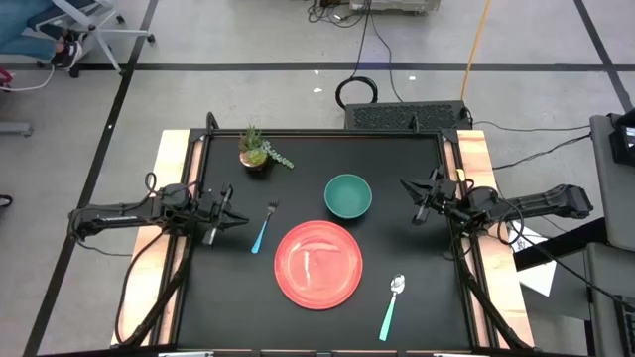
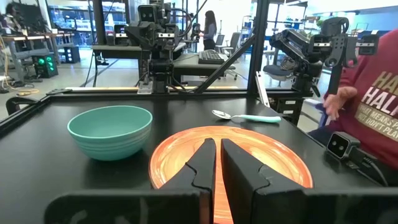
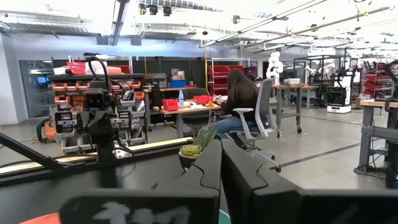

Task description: Set table place

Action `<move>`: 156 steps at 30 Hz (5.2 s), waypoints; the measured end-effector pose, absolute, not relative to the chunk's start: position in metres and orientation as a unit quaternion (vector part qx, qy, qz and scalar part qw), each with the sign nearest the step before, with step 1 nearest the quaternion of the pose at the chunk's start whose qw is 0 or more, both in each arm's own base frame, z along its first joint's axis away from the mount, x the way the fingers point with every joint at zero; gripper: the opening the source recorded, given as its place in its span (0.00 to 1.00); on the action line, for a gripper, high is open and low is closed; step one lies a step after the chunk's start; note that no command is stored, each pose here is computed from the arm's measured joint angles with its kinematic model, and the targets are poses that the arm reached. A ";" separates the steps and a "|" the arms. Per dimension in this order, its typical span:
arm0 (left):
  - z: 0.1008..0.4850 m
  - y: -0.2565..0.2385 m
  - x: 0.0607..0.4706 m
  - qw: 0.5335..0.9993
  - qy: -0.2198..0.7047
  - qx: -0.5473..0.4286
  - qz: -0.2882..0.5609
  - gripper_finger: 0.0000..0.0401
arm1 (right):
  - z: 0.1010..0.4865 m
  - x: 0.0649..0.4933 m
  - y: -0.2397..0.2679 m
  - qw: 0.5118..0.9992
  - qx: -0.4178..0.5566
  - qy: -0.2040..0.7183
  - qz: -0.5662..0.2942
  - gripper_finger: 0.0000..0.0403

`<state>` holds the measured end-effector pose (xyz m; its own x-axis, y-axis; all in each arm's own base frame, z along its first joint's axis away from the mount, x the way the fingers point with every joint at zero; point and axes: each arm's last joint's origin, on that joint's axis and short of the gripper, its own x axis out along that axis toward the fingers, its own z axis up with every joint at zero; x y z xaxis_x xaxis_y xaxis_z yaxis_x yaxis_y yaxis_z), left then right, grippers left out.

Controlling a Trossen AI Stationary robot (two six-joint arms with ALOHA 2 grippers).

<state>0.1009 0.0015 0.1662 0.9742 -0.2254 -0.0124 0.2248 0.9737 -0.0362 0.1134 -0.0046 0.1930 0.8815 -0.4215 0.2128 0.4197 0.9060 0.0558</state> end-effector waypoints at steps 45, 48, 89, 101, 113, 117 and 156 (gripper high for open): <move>0.195 0.011 0.098 0.988 -0.144 0.025 0.052 0.08 | 0.194 0.113 -0.005 0.969 -0.024 -0.107 -0.220 0.00; 0.204 0.011 0.095 0.981 -0.170 0.060 0.066 0.08 | 0.194 0.113 -0.005 0.969 -0.028 -0.106 -0.221 0.00; 0.206 0.019 0.102 0.982 -0.052 0.002 0.182 0.08 | 0.192 0.169 -0.058 0.961 -0.016 0.105 -0.255 0.15; 0.207 0.019 0.102 0.981 -0.051 0.038 0.184 0.08 | 0.196 0.174 -0.067 0.962 -0.007 0.060 -0.266 0.21; 0.204 0.019 0.102 0.979 -0.035 0.030 0.197 0.08 | 0.237 0.194 -0.079 0.948 0.039 0.150 -0.279 0.21; 0.204 0.020 0.102 0.979 -0.035 0.030 0.198 0.08 | 0.257 0.205 -0.086 0.941 0.046 0.193 -0.273 0.22; 0.201 0.020 0.102 0.980 -0.021 0.022 0.198 0.08 | 0.221 0.260 -0.154 0.838 0.205 0.466 -0.197 0.59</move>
<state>0.1020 0.0196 0.2008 0.9207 0.3871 0.0498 -0.3890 0.9205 0.0357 0.2602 -0.1541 0.2214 0.4871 -0.1390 -0.8622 0.5218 0.8380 0.1596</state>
